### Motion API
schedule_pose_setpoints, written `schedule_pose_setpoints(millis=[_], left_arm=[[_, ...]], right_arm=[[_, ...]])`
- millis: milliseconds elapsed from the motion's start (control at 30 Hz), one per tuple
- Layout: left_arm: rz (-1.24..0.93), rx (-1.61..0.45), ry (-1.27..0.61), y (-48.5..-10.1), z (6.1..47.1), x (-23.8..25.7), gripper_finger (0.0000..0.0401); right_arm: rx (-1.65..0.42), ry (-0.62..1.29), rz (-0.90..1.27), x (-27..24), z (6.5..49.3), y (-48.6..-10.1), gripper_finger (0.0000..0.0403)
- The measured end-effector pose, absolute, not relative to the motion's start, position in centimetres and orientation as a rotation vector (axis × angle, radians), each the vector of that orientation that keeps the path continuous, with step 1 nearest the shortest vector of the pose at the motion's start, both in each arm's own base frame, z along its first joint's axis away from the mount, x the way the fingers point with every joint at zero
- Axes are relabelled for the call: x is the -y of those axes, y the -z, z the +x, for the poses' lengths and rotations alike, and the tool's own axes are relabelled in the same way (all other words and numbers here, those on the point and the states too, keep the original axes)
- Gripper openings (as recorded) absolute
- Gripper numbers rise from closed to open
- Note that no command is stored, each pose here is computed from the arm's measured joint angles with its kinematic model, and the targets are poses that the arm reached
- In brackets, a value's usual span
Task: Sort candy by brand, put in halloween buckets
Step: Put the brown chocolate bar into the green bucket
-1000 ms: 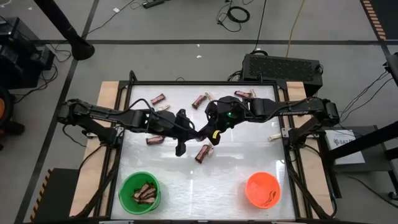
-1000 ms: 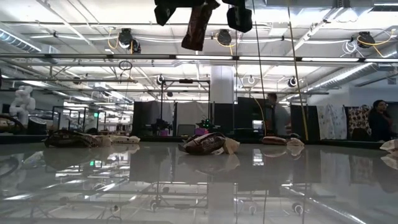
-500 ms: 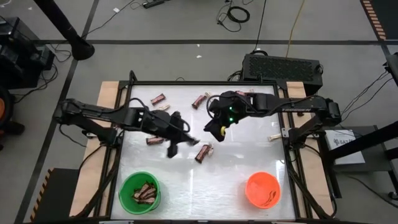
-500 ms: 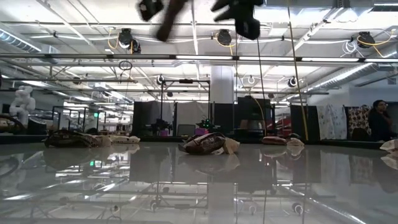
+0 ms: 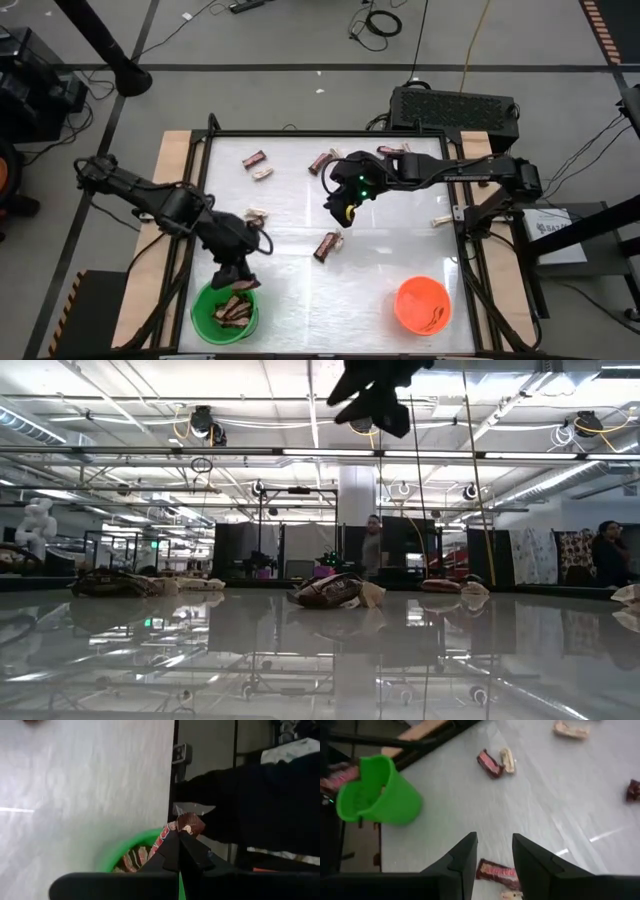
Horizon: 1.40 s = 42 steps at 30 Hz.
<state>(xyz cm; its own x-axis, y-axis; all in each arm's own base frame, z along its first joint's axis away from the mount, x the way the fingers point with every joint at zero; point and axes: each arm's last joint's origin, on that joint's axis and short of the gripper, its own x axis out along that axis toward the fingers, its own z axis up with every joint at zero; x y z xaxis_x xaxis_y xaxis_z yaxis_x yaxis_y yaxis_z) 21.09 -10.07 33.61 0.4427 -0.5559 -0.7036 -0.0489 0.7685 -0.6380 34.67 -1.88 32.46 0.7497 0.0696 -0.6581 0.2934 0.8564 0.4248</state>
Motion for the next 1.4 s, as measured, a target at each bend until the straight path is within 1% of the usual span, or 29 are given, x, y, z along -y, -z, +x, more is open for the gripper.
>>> schedule_pose_setpoints(millis=[100,233,367,467,633,733,933,1067,1233,1400], left_arm=[[-0.642,-1.121,0.343,-32.9,20.7,10.8,0.0002],[-0.62,-1.235,0.316,-31.3,19.9,11.8,0.0002],[-0.628,-1.298,0.344,-29.9,19.4,13.2,0.0002],[-0.592,-1.345,0.351,-28.7,19.1,14.1,0.0002],[-0.549,-1.344,0.314,-27.8,19.4,14.5,0.0005],[-0.539,-1.33,0.329,-27.7,19.7,14.7,0.003],[-0.568,-1.36,0.365,-27.8,19.7,14.6,0.0112],[-0.681,-1.442,0.488,-28.1,20.0,14.0,0.0153],[-0.872,-1.524,0.602,-28.5,20.9,12.2,0.0163],[-1.023,-1.471,0.591,-28.8,22.4,8.8,0.0164]], right_arm=[[-0.71,0.123,0.537,1.9,35.3,-32.0,0.0116],[-0.723,0.118,0.546,1.9,35.5,-31.7,0.0116],[-0.735,0.125,0.559,1.9,35.5,-31.5,0.0116],[-0.735,0.125,0.573,1.7,35.5,-31.6,0.0116],[-0.751,0.12,0.582,1.4,35.4,-31.4,0.0116],[-0.773,0.125,0.581,1.3,35.3,-31.3,0.0116],[-0.835,0.117,0.522,1.4,34.9,-30.9,0.0116],[-0.852,0.088,0.432,1.8,34.7,-30.8,0.0116],[-0.875,0.064,0.299,3.0,34.4,-30.6,0.0116],[-0.895,0.069,0.196,5.6,33.9,-30.4,0.0116]])
